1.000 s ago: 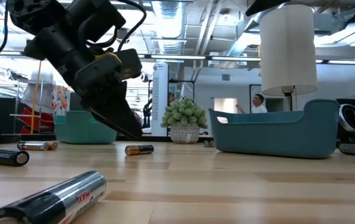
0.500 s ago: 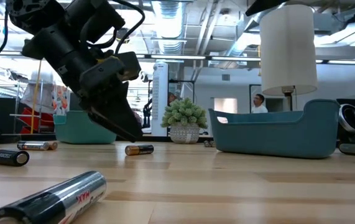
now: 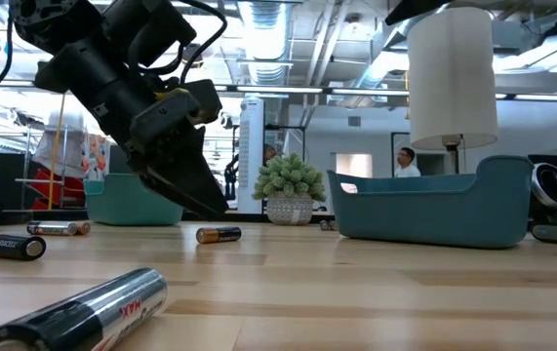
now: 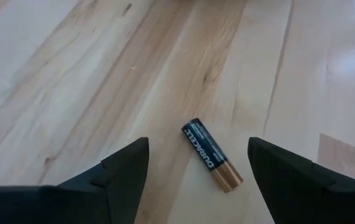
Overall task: Sort batteries
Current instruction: Put the black battery into the green bin
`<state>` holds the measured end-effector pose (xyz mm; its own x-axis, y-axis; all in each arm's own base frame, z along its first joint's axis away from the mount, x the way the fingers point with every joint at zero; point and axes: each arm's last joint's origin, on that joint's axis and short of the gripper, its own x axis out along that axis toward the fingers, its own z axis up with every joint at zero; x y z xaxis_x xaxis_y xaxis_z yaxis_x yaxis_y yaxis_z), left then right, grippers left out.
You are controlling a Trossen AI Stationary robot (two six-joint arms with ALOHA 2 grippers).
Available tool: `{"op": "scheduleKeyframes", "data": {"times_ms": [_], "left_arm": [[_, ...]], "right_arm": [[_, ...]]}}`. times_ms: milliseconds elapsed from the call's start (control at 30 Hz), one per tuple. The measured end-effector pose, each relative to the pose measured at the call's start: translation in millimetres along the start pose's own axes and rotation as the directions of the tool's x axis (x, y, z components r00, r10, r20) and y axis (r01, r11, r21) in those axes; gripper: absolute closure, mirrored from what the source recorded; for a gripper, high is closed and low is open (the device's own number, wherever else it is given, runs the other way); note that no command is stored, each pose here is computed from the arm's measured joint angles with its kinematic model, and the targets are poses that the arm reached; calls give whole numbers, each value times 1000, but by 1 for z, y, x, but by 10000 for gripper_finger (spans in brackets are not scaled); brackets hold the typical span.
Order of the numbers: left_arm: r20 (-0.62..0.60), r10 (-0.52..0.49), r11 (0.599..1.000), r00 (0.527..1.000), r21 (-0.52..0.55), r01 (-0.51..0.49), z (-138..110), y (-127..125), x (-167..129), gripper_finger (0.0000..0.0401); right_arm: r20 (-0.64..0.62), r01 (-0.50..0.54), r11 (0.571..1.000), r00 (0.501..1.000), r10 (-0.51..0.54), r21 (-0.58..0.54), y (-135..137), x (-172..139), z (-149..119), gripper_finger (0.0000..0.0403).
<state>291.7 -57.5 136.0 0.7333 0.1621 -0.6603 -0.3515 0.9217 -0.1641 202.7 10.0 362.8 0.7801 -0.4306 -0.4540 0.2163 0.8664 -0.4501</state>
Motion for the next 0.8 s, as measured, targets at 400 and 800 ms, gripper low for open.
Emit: {"op": "scheduleKeyframes", "data": {"times_ms": [400, 800], "left_arm": [[30, 33, 999, 999, -1, -33, 0, -1, -1, 130], [121, 74, 997, 990, 8, -75, 0, -11, -5, 130]], "right_arm": [[0, 0, 1000, 1000, 0, 0, 0, 0, 0, 198], [0, 0, 1000, 1000, 0, 0, 0, 0, 0, 198]]}}
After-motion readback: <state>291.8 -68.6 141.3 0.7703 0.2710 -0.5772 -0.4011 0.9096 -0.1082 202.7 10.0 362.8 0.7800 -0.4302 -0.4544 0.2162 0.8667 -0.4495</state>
